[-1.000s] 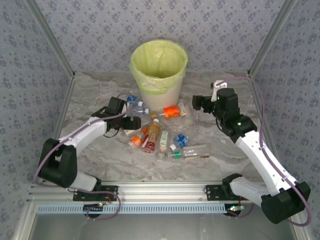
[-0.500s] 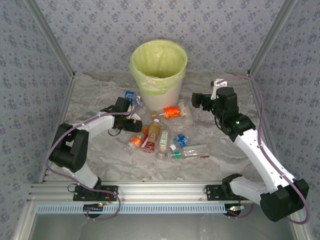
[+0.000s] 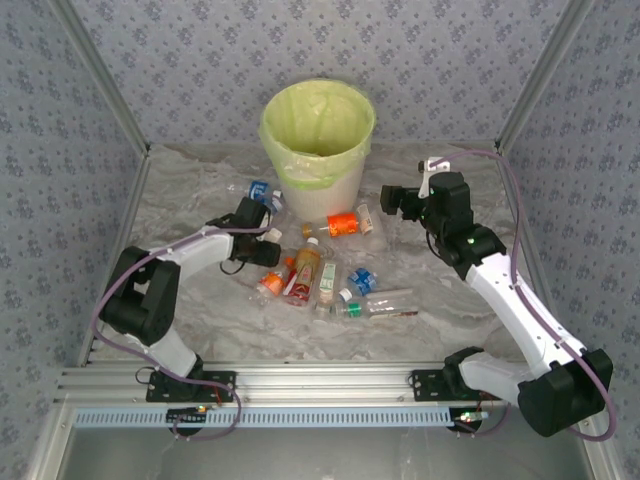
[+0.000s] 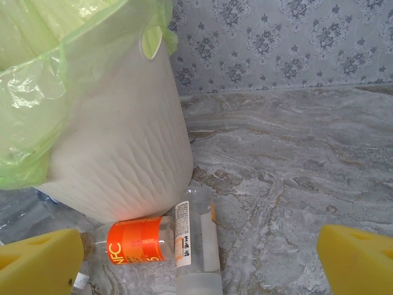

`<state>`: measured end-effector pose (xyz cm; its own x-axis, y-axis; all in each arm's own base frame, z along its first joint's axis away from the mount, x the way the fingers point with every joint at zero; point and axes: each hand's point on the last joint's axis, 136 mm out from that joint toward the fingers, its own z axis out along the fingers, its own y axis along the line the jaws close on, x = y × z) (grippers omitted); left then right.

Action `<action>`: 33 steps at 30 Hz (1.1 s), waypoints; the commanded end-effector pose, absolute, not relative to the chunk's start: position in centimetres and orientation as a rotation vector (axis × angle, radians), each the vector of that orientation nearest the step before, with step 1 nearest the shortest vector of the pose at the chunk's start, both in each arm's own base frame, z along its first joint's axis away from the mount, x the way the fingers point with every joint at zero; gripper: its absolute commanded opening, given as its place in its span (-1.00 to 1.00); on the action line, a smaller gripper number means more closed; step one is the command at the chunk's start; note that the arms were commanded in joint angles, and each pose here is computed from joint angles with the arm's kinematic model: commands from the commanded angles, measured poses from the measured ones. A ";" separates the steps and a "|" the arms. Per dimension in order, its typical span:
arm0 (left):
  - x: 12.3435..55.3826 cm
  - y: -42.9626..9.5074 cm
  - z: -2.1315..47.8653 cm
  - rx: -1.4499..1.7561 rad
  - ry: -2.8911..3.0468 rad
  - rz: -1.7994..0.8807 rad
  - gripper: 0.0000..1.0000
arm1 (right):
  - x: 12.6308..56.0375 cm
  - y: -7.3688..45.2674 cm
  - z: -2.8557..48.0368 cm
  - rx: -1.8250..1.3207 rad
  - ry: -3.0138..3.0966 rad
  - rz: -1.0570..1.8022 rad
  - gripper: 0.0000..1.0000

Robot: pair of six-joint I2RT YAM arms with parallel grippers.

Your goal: Put the plastic bottles in the bin

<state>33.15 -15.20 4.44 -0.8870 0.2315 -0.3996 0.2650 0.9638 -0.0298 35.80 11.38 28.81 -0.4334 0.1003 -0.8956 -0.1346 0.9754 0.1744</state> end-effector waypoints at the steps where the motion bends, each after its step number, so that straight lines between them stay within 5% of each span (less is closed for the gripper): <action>1: 33.1 -15.1 4.9 0.357 2.682 -0.089 0.26 | 35.9 11.3 29.0 -0.003 1.990 0.282 1.00; 14: 32.3 -15.3 10.1 0.334 2.535 -0.191 -0.62 | 36.1 11.2 28.9 0.011 1.981 0.283 1.00; 17: 32.1 -15.2 11.6 0.315 2.508 -0.212 -0.96 | 36.2 11.1 28.9 0.023 1.974 0.279 1.00; 24: 31.9 -15.8 18.8 0.222 2.340 -0.360 -1.00 | 36.5 10.9 29.0 0.043 1.966 0.277 1.00; 33: 33.5 -10.1 29.6 -0.152 2.003 -0.206 -1.00 | 36.2 10.6 29.3 0.068 1.950 0.288 1.00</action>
